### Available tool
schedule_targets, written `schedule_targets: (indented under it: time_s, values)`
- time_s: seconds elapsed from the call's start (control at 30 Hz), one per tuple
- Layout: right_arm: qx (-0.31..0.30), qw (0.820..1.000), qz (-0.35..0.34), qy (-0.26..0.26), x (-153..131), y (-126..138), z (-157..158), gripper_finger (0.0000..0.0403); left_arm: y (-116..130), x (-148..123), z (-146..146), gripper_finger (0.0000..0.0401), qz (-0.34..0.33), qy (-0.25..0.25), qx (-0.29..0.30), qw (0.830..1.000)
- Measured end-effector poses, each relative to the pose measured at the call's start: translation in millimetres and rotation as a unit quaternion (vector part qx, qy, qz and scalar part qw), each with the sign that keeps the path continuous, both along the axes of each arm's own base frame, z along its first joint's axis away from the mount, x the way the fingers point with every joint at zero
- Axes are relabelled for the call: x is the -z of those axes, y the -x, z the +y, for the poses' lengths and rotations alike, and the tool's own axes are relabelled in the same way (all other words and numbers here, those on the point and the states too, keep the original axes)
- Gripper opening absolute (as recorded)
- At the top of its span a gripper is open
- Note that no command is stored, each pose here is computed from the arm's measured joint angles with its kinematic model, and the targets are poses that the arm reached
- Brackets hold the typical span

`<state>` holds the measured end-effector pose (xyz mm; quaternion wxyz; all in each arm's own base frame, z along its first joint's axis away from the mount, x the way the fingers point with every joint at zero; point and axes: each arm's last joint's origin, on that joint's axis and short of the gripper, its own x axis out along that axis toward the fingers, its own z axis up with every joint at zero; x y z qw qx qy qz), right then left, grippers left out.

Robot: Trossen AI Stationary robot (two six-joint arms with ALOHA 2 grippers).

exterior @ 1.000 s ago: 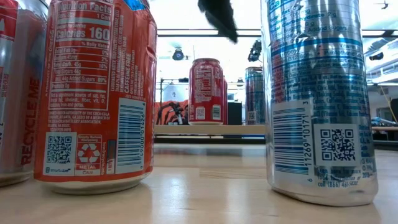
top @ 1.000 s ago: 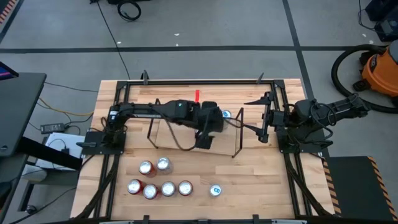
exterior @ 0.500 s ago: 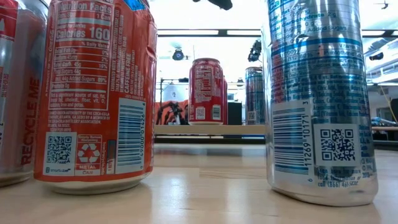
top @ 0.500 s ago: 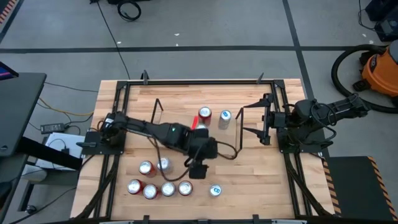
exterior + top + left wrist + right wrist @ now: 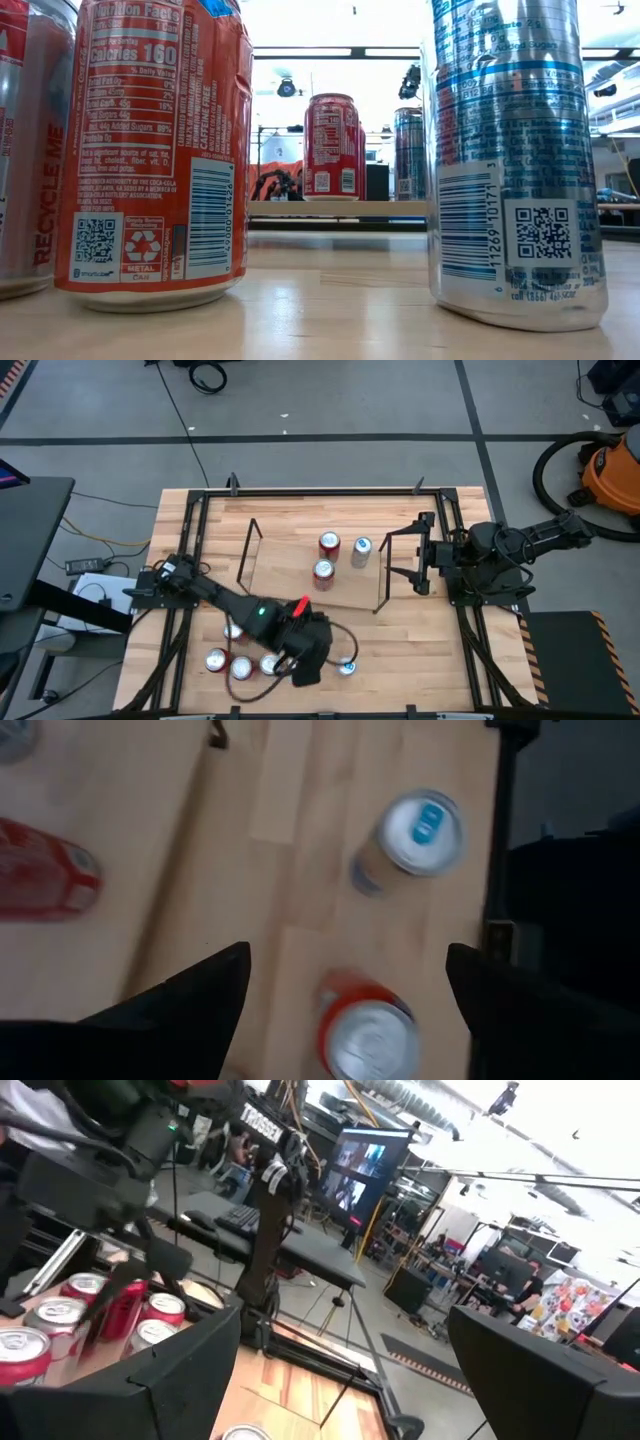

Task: Place canned beverage on shelf
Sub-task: Put the right red soda can on the shelf

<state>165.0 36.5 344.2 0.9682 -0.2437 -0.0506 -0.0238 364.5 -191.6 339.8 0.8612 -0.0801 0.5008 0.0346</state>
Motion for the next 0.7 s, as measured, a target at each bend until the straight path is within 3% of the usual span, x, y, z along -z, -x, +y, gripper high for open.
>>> schedule_targets:
  time_s: [0.2, 0.7]
  values:
    - [-0.014, 1.0, -0.008, 0.006, 0, -6, 3, 0.0368, 4, 18, -24, 0.0348, 0.027, -0.005, 0.0, 1.0]
    - [-0.008, 1.0, -0.006, 0.028, 3, -14, 4, 0.0368, 2, 49, -31, 0.0348, 0.097, -0.007, -0.075, 0.992]
